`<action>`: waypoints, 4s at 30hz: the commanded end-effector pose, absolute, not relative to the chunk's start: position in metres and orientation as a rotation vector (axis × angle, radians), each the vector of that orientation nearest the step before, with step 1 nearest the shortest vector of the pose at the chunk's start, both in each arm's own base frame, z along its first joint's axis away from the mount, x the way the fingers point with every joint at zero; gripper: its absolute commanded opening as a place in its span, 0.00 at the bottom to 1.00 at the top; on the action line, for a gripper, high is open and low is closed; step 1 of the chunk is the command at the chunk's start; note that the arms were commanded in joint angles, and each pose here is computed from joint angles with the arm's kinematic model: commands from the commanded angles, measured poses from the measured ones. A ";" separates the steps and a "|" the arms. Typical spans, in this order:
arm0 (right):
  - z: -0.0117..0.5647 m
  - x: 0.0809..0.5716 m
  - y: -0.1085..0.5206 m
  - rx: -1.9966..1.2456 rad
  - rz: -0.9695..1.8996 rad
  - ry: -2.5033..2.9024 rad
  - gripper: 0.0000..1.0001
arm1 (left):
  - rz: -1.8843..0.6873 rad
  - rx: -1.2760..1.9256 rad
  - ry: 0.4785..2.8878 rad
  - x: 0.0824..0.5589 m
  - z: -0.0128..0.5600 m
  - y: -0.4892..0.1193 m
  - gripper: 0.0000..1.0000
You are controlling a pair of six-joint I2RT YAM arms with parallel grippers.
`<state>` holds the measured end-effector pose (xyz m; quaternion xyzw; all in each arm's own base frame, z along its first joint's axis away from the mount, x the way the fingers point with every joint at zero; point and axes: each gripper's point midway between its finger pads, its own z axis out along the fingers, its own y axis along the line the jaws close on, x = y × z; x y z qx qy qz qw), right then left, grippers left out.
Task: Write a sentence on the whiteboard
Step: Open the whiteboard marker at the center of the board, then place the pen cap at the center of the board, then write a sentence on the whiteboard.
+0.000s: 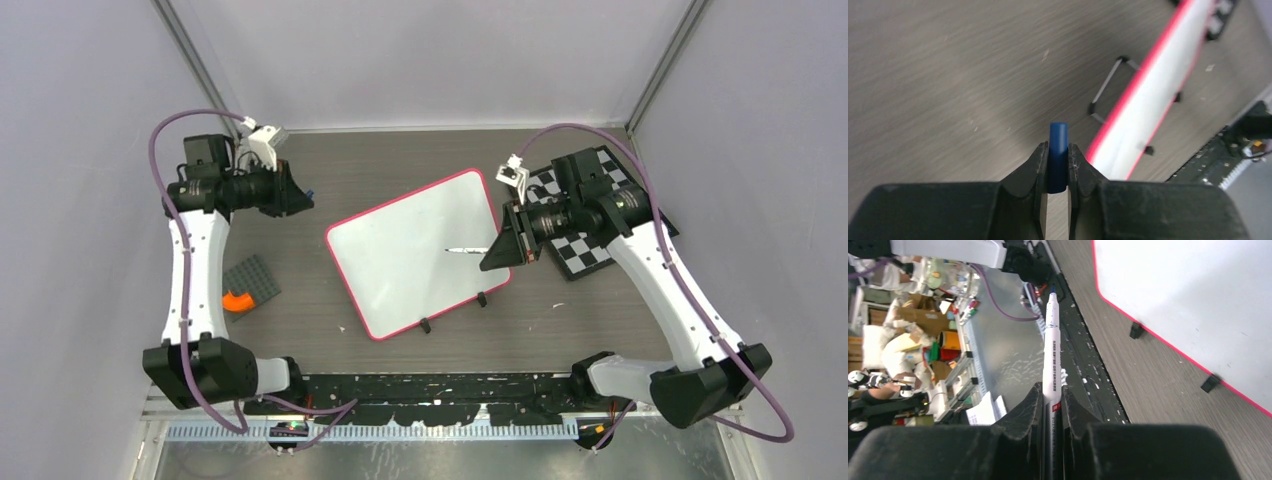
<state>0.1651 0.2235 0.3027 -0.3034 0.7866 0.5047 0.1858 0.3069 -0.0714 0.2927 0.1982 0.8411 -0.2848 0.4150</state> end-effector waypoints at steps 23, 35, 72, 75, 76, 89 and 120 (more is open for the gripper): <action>0.246 0.174 0.223 -1.095 0.906 2.204 0.00 | -0.315 0.411 2.906 0.293 0.032 -0.008 0.09; 0.245 0.194 0.211 -1.214 0.725 2.217 0.00 | -0.372 0.414 2.912 0.284 0.052 -0.016 0.44; 0.264 0.230 0.267 -1.075 0.676 2.060 0.00 | -1.227 0.454 2.216 0.292 0.242 -0.128 0.57; 0.262 0.223 0.278 -1.113 0.650 2.044 0.00 | -1.255 0.451 2.212 0.286 0.243 -0.131 0.46; 0.262 0.223 0.281 -1.111 0.648 2.047 0.00 | -1.258 0.453 2.212 0.285 0.242 -0.132 0.42; 0.279 0.219 0.318 -1.153 0.668 1.993 0.00 | -1.305 0.426 2.241 0.273 0.230 -0.140 0.02; 0.275 0.190 0.353 -1.312 0.791 1.937 0.00 | -1.201 0.584 2.249 0.277 0.227 -0.140 0.14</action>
